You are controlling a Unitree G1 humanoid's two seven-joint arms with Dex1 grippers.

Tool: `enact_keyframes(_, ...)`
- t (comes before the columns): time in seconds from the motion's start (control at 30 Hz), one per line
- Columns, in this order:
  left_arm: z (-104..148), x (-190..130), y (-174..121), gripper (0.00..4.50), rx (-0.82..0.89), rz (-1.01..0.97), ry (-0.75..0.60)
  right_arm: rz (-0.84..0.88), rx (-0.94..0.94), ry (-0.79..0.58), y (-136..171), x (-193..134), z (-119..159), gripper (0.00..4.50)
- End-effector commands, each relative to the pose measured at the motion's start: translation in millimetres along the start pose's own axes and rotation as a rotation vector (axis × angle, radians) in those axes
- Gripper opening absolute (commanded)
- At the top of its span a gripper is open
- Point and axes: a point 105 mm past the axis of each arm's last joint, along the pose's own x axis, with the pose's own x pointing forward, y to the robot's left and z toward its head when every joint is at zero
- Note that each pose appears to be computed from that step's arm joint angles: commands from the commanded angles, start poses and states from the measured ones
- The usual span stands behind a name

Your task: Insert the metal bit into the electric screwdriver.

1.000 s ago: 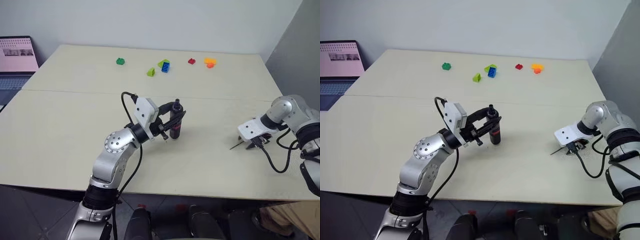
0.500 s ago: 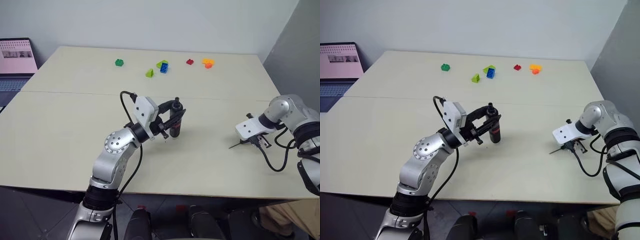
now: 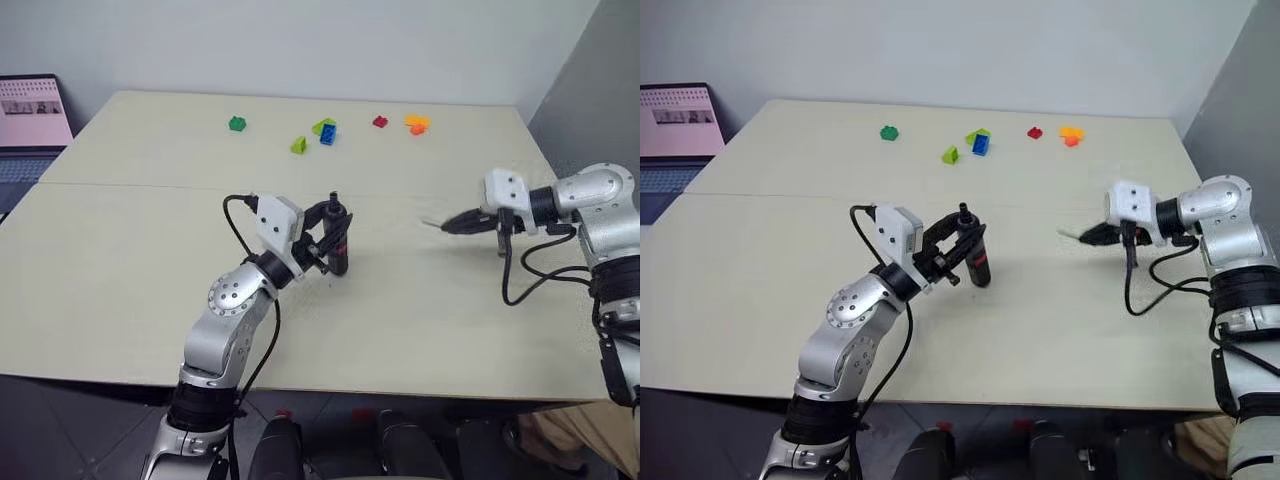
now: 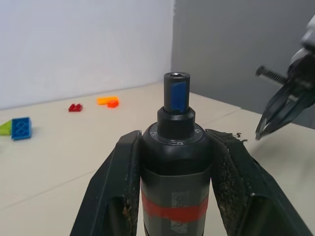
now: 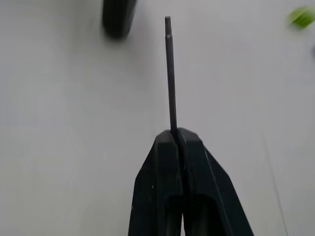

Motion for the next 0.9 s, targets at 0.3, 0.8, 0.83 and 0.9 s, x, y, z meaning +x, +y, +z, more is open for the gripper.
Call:
enact_keyframes(0.3, -3, 3, 4, 1.64, 0.048, 0.036, -0.003, -0.238, 0.268, -0.564, -3, 8, 108, 0.00)
enact_keyframes(0.8, 2, 5, 1, 1.64, 0.077, 0.073, -0.033, -0.323, 0.321, -0.604, 7, 41, 129, 0.00)
enact_keyframes(0.83, 4, 6, 1, 1.64, 0.080, 0.079, -0.037, -0.333, 0.321, -0.605, 8, 42, 131, 0.00)
enact_keyframes(0.9, 8, 8, 2, 1.64, 0.095, 0.102, -0.054, -0.361, 0.326, -0.607, 10, 45, 135, 0.00)
